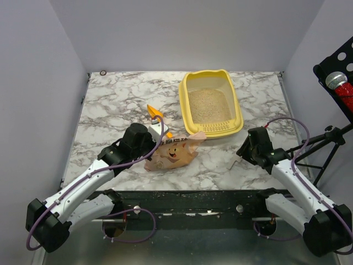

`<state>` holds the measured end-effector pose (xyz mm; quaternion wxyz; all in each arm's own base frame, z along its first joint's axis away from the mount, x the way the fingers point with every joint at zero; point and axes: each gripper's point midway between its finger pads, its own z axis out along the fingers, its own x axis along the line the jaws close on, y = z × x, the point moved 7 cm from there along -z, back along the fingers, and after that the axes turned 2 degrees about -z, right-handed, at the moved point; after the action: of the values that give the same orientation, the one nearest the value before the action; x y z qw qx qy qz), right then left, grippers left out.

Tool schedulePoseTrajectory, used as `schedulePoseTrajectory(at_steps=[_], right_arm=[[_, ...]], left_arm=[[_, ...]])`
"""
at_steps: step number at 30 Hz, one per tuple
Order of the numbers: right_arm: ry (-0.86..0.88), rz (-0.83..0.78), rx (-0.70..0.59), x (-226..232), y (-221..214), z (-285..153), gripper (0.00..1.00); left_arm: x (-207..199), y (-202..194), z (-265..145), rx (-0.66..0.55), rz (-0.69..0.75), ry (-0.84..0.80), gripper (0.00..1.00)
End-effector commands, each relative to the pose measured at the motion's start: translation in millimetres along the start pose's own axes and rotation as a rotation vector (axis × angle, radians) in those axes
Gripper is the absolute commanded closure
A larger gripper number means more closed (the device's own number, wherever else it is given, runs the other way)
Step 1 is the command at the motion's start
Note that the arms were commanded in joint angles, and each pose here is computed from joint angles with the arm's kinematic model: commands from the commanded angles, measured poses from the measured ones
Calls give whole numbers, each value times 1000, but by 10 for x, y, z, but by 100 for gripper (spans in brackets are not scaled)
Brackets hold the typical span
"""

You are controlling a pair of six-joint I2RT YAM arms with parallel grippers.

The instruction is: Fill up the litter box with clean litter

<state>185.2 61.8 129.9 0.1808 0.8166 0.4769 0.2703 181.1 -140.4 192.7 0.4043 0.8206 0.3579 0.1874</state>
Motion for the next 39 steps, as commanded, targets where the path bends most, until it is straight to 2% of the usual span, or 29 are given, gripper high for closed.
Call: schedulePoseTrajectory(at_steps=[1,29,33,36,39], right_arm=[[-13,109,13,-56,-92,34,47],[-64,181,20,-143,-186,382,54],[-63,183,33,-145,-205,447,57],[-67,183,37,-141,-202,481,64],[-71,184,27,-148,-193,495,88]], left_arm=[[26,188,-36,-112,-6,36,100],[-14,160,35,-81,5,10,100],[-12,162,54,-73,4,11,100],[-6,156,63,-69,3,14,100],[-4,152,74,-61,3,15,100]])
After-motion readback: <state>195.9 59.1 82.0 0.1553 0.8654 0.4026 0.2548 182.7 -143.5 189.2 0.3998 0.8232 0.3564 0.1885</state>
